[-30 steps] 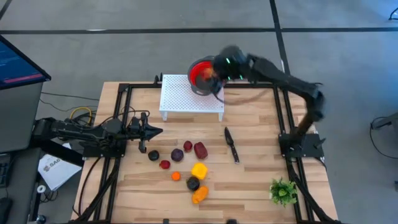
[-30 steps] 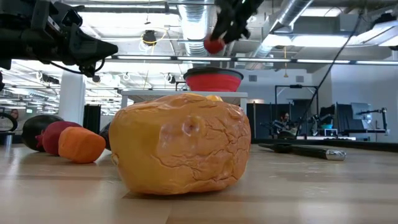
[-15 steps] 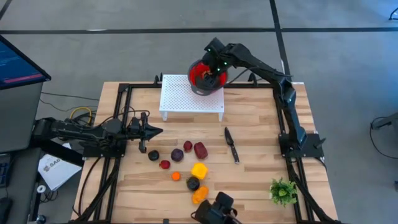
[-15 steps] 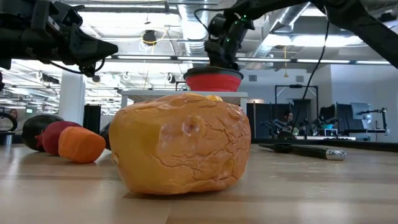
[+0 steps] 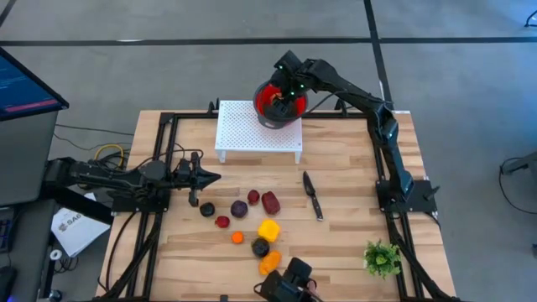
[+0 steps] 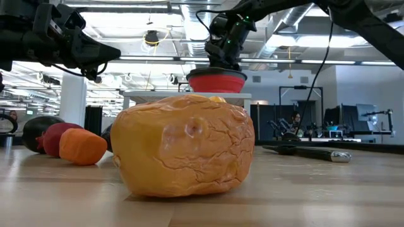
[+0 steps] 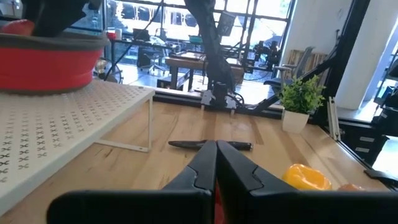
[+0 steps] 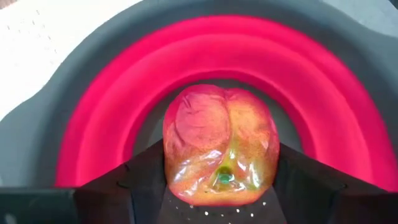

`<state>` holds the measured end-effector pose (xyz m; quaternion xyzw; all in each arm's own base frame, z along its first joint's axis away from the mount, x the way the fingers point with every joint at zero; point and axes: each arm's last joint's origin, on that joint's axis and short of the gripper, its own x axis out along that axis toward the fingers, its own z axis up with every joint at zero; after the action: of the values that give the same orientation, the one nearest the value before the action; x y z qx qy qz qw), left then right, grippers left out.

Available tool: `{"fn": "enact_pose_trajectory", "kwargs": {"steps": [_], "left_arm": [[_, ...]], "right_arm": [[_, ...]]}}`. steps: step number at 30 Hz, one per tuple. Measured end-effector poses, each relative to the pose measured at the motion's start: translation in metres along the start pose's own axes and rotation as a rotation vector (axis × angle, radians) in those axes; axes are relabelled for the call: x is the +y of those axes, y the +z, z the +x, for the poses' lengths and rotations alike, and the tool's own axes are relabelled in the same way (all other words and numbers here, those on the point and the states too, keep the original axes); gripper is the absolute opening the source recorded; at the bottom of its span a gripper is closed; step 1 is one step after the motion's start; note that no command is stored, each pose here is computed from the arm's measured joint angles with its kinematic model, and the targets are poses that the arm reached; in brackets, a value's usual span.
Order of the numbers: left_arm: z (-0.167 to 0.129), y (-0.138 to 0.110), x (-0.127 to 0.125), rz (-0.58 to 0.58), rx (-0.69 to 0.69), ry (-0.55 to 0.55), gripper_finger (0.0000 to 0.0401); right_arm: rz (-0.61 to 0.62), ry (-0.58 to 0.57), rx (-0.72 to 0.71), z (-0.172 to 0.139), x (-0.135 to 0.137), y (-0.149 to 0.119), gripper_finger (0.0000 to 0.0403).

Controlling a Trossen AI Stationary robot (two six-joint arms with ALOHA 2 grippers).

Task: Pick & Place Fruit
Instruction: Put the right red apple into the strainer bowl on the shelf, then put the left black plum into the strainer bowl on the shelf

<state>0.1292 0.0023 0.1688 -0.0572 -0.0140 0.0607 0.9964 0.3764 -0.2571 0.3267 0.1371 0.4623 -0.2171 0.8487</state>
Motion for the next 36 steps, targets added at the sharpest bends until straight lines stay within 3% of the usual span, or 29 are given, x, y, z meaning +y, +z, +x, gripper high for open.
{"fn": "enact_pose_trajectory", "kwargs": {"steps": [7, 12, 23, 30, 36], "left_arm": [[0.000, 0.000, 0.000, -0.022, 0.001, -0.001, 0.0004], [0.000, 0.000, 0.000, -0.027, 0.002, -0.005, 0.0004], [0.000, 0.000, 0.000, -0.049, 0.004, -0.009, 0.0004], [0.000, 0.000, 0.000, -0.049, 0.005, -0.009, 0.0004], [0.000, 0.000, 0.000, -0.049, 0.005, -0.008, 0.0004]], "right_arm": [[0.029, -0.048, 0.000, 0.000, -0.002, 0.000, 0.0287], [0.031, -0.160, 0.005, 0.000, -0.005, 0.000, 0.0289], [-0.026, -0.230, -0.046, -0.012, 0.004, 0.004, 0.0290], [-0.165, -0.330, -0.148, -0.064, 0.046, 0.005, 0.0290], [-0.302, -0.272, -0.221, -0.103, 0.105, -0.009, 0.0290]]}}
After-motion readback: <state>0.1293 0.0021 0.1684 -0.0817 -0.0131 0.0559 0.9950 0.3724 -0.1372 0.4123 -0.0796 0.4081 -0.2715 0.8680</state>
